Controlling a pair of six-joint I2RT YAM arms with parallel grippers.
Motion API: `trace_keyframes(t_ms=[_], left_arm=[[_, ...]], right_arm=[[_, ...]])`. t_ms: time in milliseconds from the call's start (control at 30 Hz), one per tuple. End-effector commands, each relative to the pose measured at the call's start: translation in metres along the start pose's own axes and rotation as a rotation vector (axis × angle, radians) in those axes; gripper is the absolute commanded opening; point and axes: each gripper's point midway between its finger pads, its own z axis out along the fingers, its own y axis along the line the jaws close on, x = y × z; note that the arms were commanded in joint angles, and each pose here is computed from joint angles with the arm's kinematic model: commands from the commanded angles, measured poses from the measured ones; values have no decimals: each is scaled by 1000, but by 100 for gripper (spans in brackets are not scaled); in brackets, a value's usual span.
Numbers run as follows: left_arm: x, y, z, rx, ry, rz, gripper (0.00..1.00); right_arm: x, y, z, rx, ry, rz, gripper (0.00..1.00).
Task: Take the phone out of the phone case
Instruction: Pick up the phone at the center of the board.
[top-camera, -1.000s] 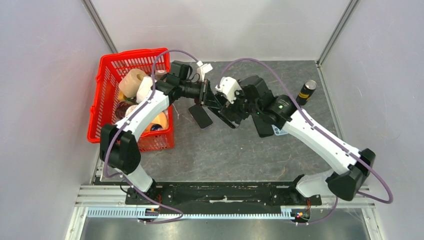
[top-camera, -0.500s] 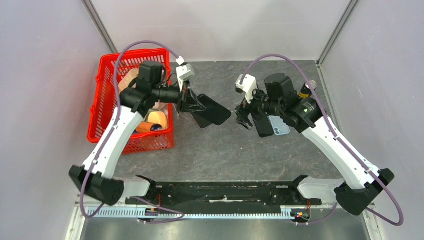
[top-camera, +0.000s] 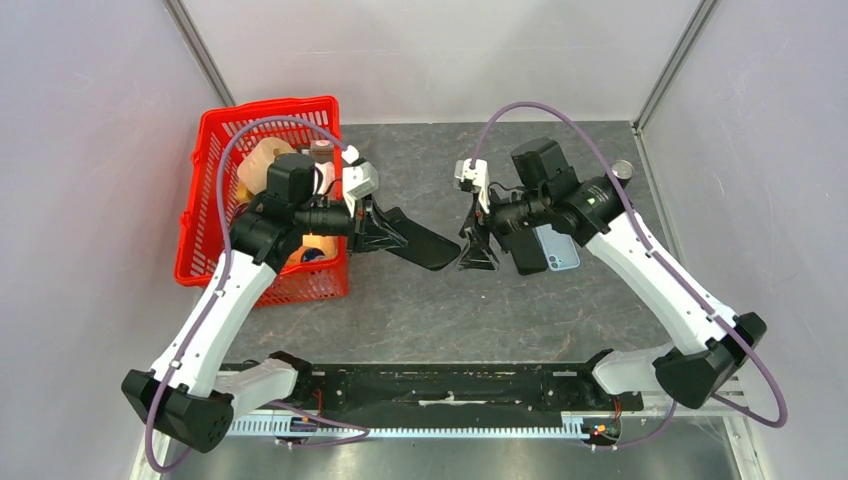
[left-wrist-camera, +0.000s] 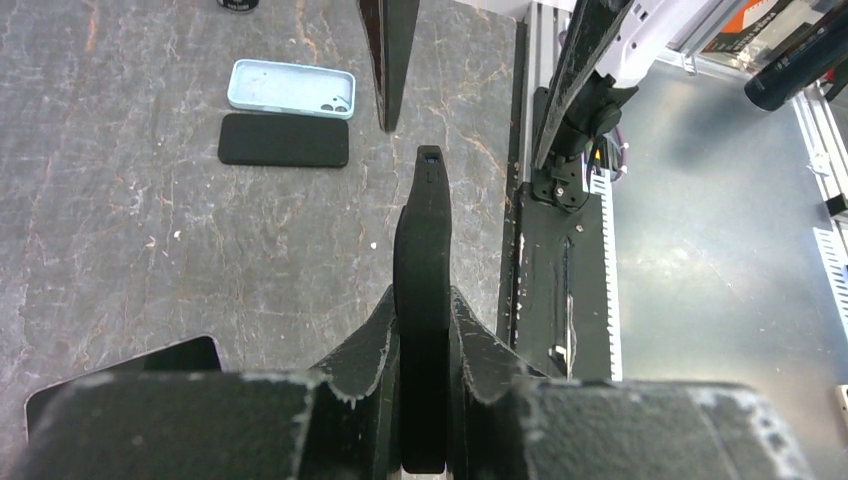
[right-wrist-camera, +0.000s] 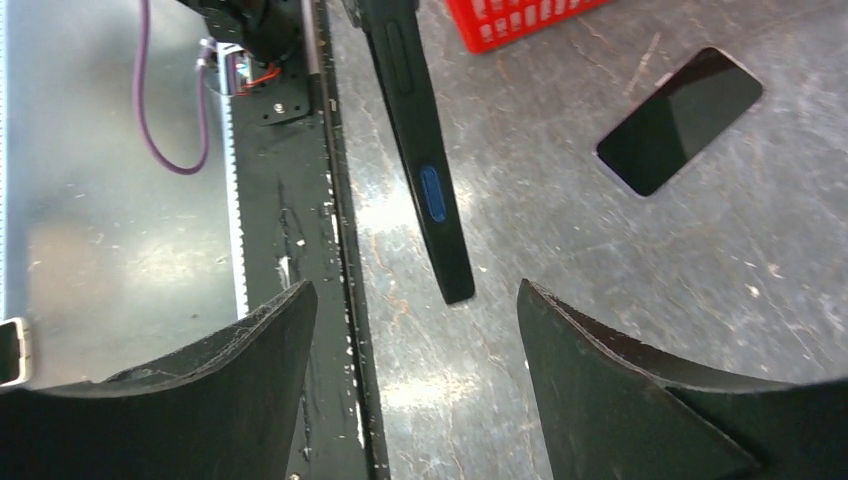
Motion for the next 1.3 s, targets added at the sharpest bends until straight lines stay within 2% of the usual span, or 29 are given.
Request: trace_keyframes(t_ms=[0,100,167,467,500,600,667,700,733,767,933,1067,1267], left_arm=[[-35,-5,3,33,-106,100,2],[-38,-7,7,47,-113,99,2],[-38,-8,10,53,-118,96,2],[-36,-1,18,46,-167,28,3],[-36,0,19,45,-173,16,10],[-34,1,21,52,-182,-15,38],[-35,0,21,56,-187,-37,50],[-37,0,22,59,-189,-51,58],[-39,1,22,57,-192,-62,72],[-41,3,23,53,-196,-76,78],[-42,9,31,60,-201,-141,79],[-41,12,36,75,-188,-201,70],[-44,15,40,82,-197,-205,59]], right_arm=[[-15,13,5,-119,-40,16,79],[-14,8,14,-133,-35,31,76],[-14,7,18,-148,-36,37,69],[-14,12,19,-198,-37,20,5],[-13,13,17,-192,-32,16,0],[-8,13,13,-166,-20,-1,0],[-4,10,12,-142,-13,-11,0],[-3,9,11,-130,-10,-14,0],[-1,7,11,-117,-3,-16,0],[0,6,11,-113,0,-20,0],[4,3,12,-104,14,-32,0],[9,2,12,-95,28,-47,0],[15,0,14,-82,45,-56,0]])
